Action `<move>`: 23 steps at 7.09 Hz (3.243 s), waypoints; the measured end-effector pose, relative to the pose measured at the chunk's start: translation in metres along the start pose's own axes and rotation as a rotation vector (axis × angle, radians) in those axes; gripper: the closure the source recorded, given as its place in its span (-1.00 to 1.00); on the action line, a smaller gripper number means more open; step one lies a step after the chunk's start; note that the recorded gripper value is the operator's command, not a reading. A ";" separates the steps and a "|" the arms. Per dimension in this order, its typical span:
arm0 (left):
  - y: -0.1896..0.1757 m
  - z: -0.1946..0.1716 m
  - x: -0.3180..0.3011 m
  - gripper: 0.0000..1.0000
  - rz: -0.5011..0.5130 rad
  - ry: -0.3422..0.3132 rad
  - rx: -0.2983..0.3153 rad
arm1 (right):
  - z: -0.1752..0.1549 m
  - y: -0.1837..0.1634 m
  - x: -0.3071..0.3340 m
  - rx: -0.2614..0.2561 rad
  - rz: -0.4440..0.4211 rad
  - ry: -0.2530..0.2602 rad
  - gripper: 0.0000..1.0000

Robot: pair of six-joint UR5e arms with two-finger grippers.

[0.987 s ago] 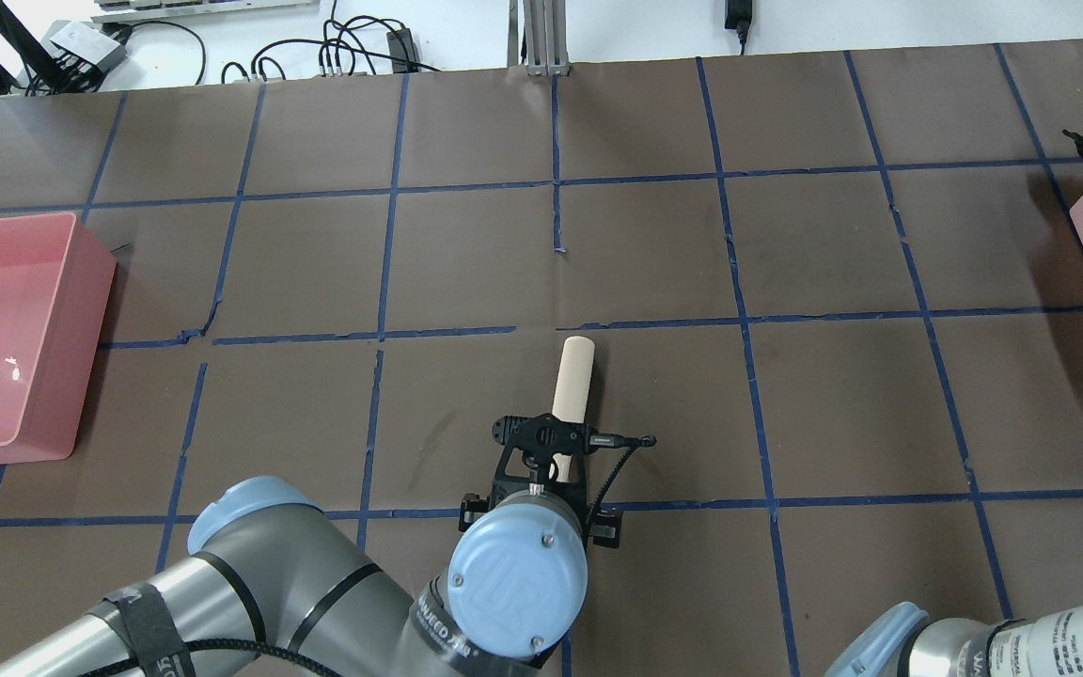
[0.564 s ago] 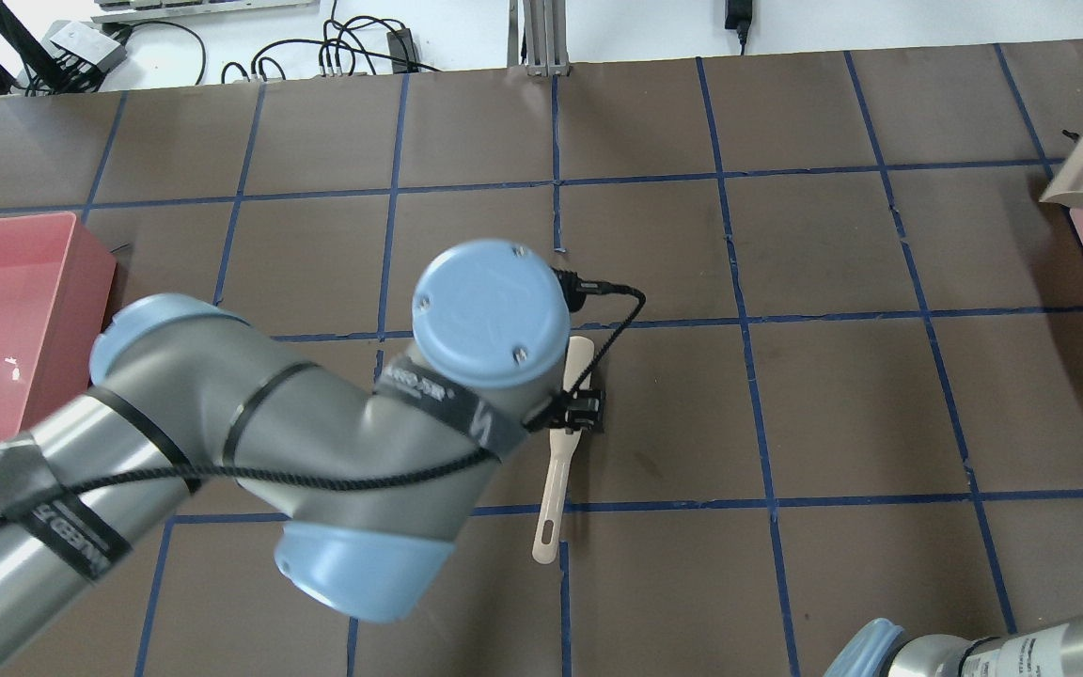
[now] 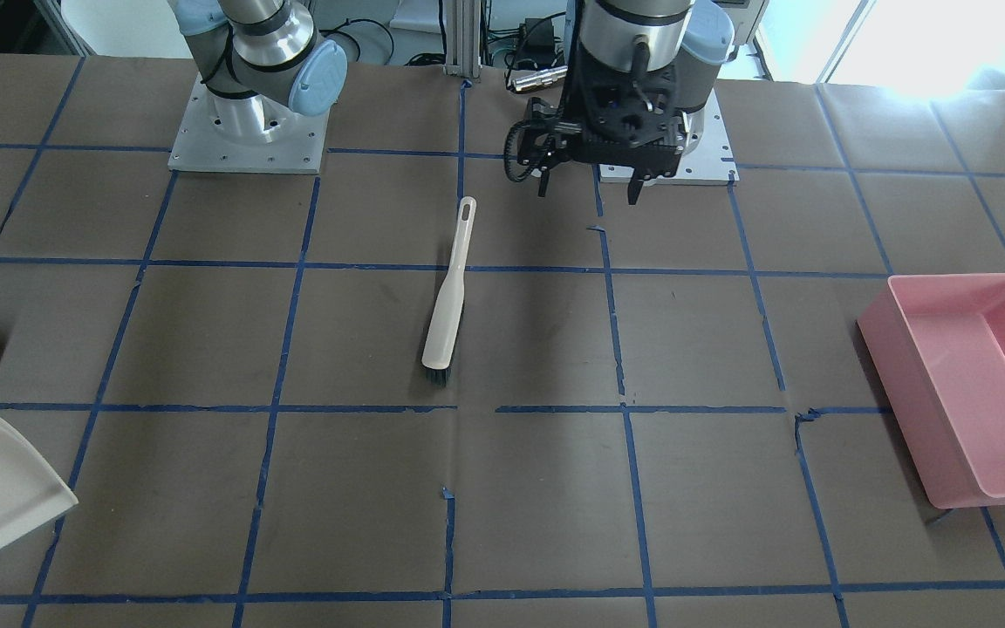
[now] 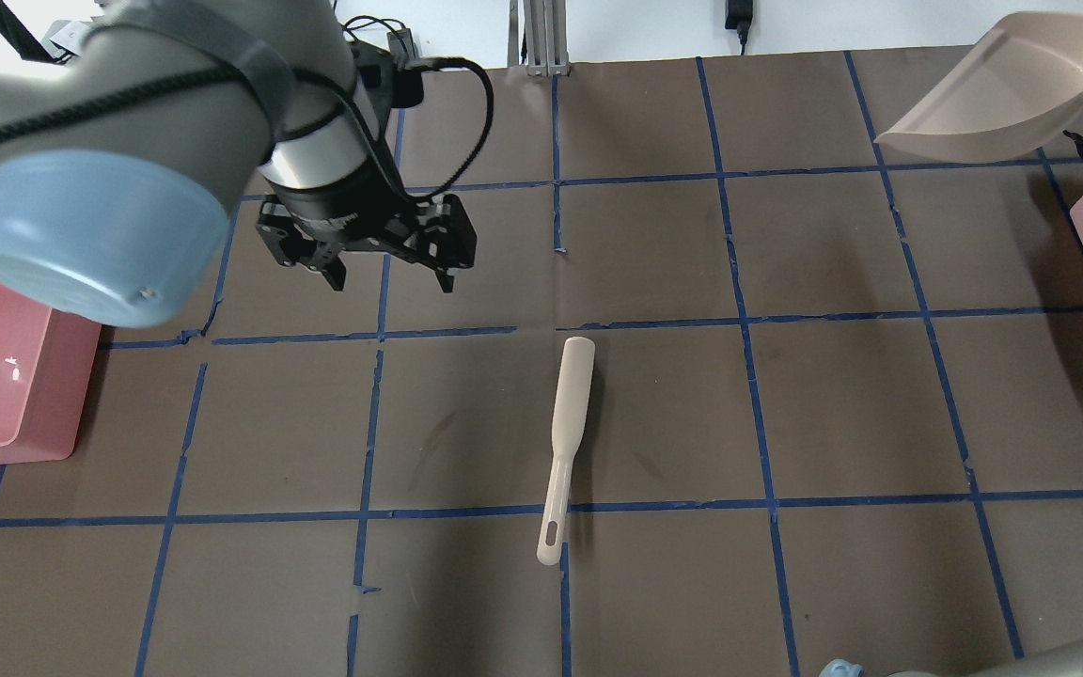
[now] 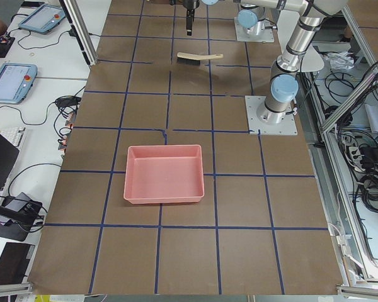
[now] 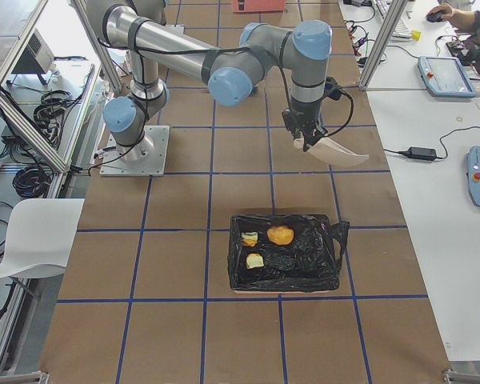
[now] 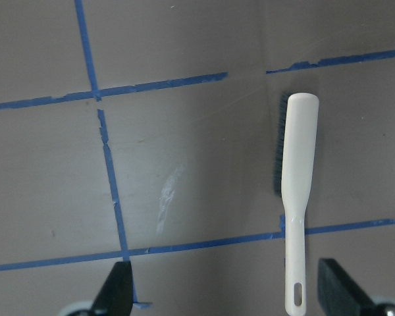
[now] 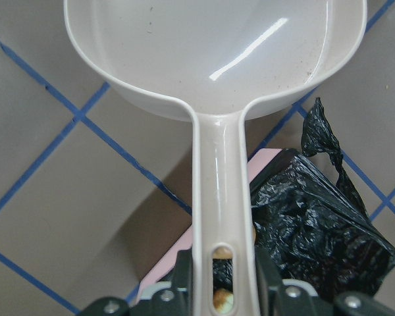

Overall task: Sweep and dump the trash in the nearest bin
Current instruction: 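Lower the brush onto the table and open the left gripper, raising it away, then bring the empty dustpan back and set it on the table with the right gripper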

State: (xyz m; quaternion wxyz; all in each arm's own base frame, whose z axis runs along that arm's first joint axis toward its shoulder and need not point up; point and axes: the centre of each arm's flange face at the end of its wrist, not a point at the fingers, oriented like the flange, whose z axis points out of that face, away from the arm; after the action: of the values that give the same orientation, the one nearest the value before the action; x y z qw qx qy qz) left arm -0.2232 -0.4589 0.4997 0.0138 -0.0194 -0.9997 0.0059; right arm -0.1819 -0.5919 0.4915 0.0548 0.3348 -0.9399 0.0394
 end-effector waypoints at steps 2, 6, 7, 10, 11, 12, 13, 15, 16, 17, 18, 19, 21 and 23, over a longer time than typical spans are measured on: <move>-0.018 -0.034 -0.037 -1.00 -0.042 0.002 0.035 | 0.016 -0.073 -0.062 0.016 0.100 -0.013 1.00; -0.017 -0.038 -0.043 -1.00 -0.009 0.002 0.081 | 0.063 -0.208 -0.231 0.086 0.370 -0.019 1.00; -0.017 -0.038 -0.045 -1.00 -0.012 0.002 0.080 | 0.072 -0.230 -0.269 0.094 0.418 -0.033 1.00; -0.015 -0.032 -0.046 -1.00 -0.013 0.001 0.069 | 0.108 -0.279 -0.374 0.176 0.454 -0.042 1.00; -0.014 -0.032 -0.046 -1.00 -0.014 0.001 0.068 | 0.121 -0.283 -0.397 0.202 0.445 -0.043 1.00; -0.014 -0.032 -0.046 -1.00 -0.015 0.001 0.069 | 0.130 -0.282 -0.411 0.219 0.445 -0.043 1.00; -0.014 -0.032 -0.047 -1.00 -0.012 -0.001 0.069 | 0.137 -0.281 -0.423 0.221 0.449 -0.046 1.00; -0.013 -0.032 -0.047 -1.00 0.020 -0.003 0.070 | 0.163 -0.287 -0.441 0.218 0.451 -0.052 1.00; -0.013 -0.032 -0.047 -1.00 0.028 -0.002 0.070 | 0.170 -0.291 -0.449 0.225 0.452 -0.051 1.00; -0.013 -0.032 -0.047 -1.00 0.030 -0.002 0.070 | 0.171 -0.293 -0.456 0.228 0.454 -0.049 0.71; -0.013 -0.032 -0.047 -1.00 0.031 -0.002 0.070 | 0.171 -0.292 -0.458 0.224 0.454 -0.036 -0.38; -0.013 -0.032 -0.047 -1.00 0.031 -0.003 0.070 | 0.173 -0.291 -0.458 0.217 0.455 -0.017 -0.70; -0.013 -0.032 -0.047 -1.00 0.031 -0.003 0.070 | 0.173 -0.292 -0.457 0.217 0.456 -0.005 -0.86; -0.013 -0.033 -0.047 -1.00 0.031 -0.002 0.071 | 0.164 -0.295 -0.442 0.203 0.460 -0.008 -0.87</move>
State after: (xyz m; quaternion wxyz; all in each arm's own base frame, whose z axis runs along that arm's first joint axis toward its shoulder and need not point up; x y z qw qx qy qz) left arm -0.1761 -0.4734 0.5313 0.0133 -0.0346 -0.9985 0.0413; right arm 0.3326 -0.5613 0.2831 0.0069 0.1161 -0.9827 0.1438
